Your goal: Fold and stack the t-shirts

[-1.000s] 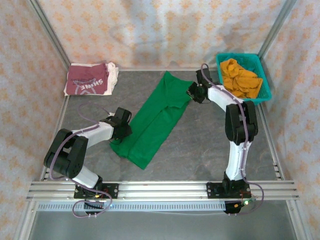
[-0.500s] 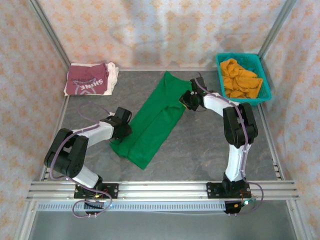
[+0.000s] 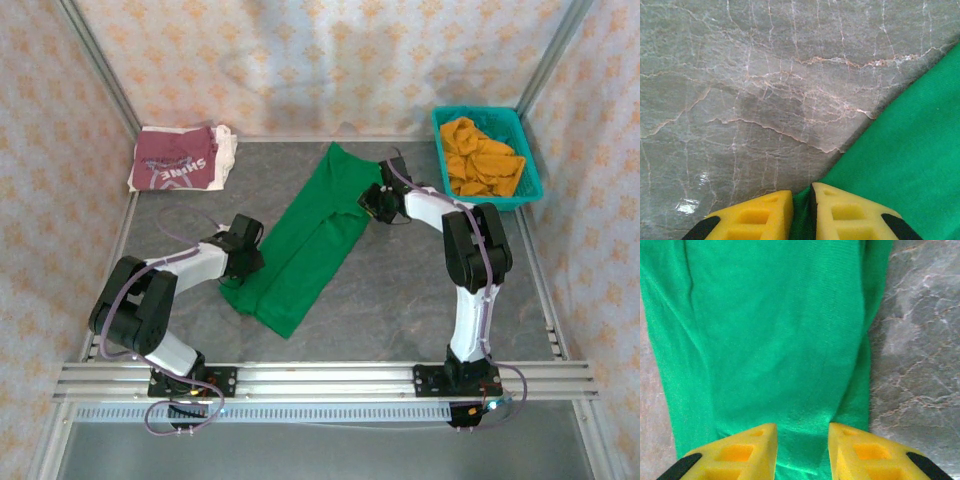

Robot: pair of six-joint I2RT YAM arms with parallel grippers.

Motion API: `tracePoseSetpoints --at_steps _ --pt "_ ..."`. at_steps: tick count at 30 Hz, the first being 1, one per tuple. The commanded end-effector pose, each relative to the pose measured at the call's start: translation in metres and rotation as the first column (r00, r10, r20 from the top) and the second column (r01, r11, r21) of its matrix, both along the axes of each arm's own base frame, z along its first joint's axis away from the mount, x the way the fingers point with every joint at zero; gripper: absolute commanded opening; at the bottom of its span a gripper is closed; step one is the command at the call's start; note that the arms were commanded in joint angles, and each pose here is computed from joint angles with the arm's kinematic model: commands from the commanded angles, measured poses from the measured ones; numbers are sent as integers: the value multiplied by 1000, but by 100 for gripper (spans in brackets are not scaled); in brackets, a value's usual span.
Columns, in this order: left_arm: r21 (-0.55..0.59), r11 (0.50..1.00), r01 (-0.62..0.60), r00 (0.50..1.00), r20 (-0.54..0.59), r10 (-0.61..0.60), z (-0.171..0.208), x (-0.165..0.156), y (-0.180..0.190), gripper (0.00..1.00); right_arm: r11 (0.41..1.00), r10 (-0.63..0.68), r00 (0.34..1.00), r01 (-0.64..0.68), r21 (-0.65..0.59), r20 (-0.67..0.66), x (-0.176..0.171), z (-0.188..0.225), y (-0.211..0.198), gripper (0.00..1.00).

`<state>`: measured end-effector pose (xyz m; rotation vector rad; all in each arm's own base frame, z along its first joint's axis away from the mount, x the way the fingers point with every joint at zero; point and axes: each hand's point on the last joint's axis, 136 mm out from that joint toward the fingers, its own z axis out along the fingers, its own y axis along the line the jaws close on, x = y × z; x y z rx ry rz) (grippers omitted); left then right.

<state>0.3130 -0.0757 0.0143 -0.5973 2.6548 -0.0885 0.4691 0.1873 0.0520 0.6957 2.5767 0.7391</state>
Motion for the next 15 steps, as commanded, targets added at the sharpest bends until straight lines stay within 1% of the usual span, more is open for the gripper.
tracePoseSetpoints --at_steps 1,7,12,15 --pt "47 999 2 984 -175 6 -37 -37 11 19 999 -3 999 4 -32 43 1 9 -3 32" --pt "48 999 0 985 -174 8 -37 -38 11 19 1000 11 998 -10 -18 55 9 8 5 30" --pt "48 999 0 984 -179 8 -37 -39 11 19 1000 13 998 -12 -15 69 14 14 9 25" --pt "48 999 0 984 -176 9 -36 -39 12 19 1000 16 997 -14 -23 73 15 13 9 20"
